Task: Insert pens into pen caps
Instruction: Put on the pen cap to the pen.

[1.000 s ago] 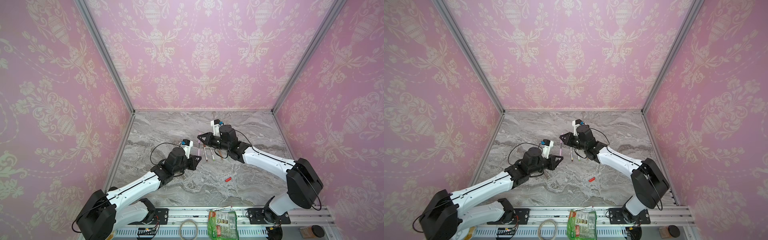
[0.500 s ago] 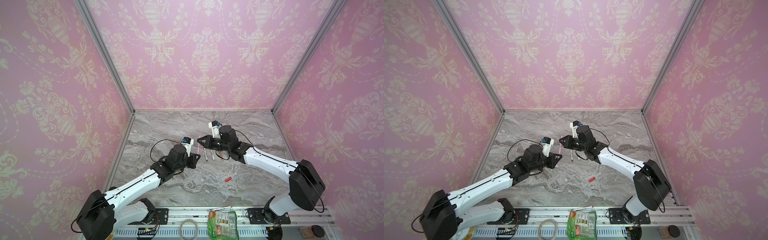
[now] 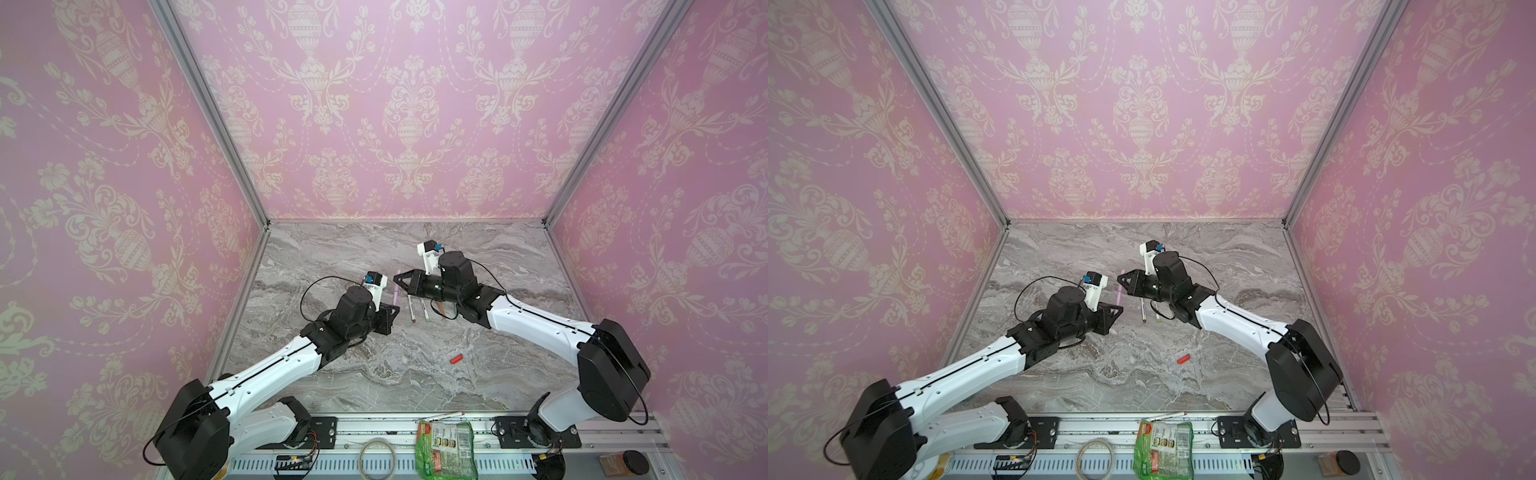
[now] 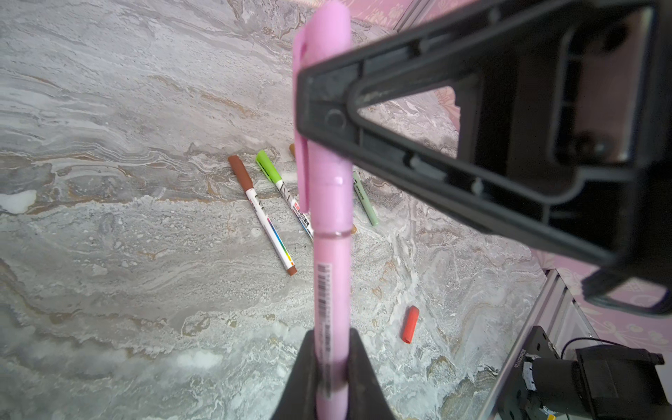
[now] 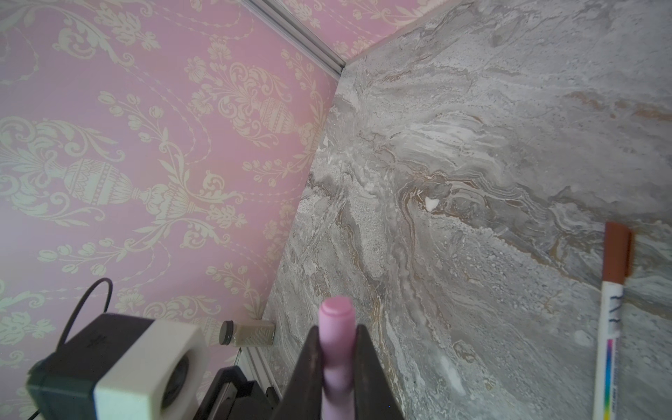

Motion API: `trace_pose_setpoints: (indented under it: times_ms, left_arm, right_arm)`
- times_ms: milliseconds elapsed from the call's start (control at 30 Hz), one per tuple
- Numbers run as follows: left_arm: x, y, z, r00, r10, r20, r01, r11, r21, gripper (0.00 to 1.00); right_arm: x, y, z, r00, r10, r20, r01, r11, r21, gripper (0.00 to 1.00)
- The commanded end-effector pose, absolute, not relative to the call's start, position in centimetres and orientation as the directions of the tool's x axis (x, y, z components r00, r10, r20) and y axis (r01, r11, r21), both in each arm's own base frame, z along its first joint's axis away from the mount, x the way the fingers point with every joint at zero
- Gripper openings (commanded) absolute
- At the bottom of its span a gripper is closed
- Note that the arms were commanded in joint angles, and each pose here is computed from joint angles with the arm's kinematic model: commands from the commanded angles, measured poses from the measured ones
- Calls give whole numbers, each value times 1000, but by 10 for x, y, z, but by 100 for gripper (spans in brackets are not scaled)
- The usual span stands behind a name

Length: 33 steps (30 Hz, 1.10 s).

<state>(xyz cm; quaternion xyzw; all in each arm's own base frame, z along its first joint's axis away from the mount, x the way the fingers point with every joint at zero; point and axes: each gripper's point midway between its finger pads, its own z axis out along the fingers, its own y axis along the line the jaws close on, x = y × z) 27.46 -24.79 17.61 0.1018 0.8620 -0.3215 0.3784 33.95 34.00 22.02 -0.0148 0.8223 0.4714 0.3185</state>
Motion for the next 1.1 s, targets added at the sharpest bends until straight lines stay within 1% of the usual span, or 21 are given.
trace_pose_setpoints:
  times_ms: [0,100,167,300,400,533,667,767,833,900,933,1000,1067]
  left_arm:
    - [330,-243,280,-423,-230,-877,492,754,-435,0]
    - [347,-234,299,-369,-257,-893,497,757,-424,0]
    - [355,-232,308,-338,-246,-908,506,766,-396,0]
    - [363,-233,313,-316,-217,-923,518,776,-360,0]
    - [365,-235,307,-326,-205,-923,521,775,-357,0]
    - [358,-234,278,-389,-197,-900,506,771,-387,0]
    - [342,-232,226,-507,-199,-839,455,765,-456,0]
    - [323,-230,177,-609,-183,-771,402,767,-500,0]
    - [310,-232,153,-664,-150,-733,387,770,-508,0]
    - [299,-236,133,-709,-104,-698,380,777,-501,0]
    - [294,-236,124,-730,-83,-678,374,781,-499,0]
    - [288,-237,110,-764,-63,-642,354,792,-498,0]
    - [285,-236,101,-788,-60,-613,329,799,-503,0]
  right_arm:
    - [263,366,142,-949,47,-311,-227,583,780,0]
    - [240,375,119,-966,-19,-258,-217,601,769,0]
    - [232,378,107,-972,-36,-231,-204,611,765,0]
    - [224,387,97,-981,-42,-190,-178,591,787,0]
    - [226,389,100,-979,-42,-198,-185,582,792,0]
    - [248,382,121,-971,12,-237,-189,564,804,0]
    - [289,362,160,-951,131,-279,-178,506,844,0]
    - [318,345,197,-920,205,-335,-207,472,857,0]
    - [331,335,222,-896,235,-376,-240,455,857,4]
    - [339,324,245,-872,259,-414,-273,445,853,14]
    - [342,318,258,-857,272,-438,-294,441,848,16]
    - [345,306,275,-828,291,-480,-325,448,833,21]
    - [344,293,284,-801,298,-519,-344,481,806,30]
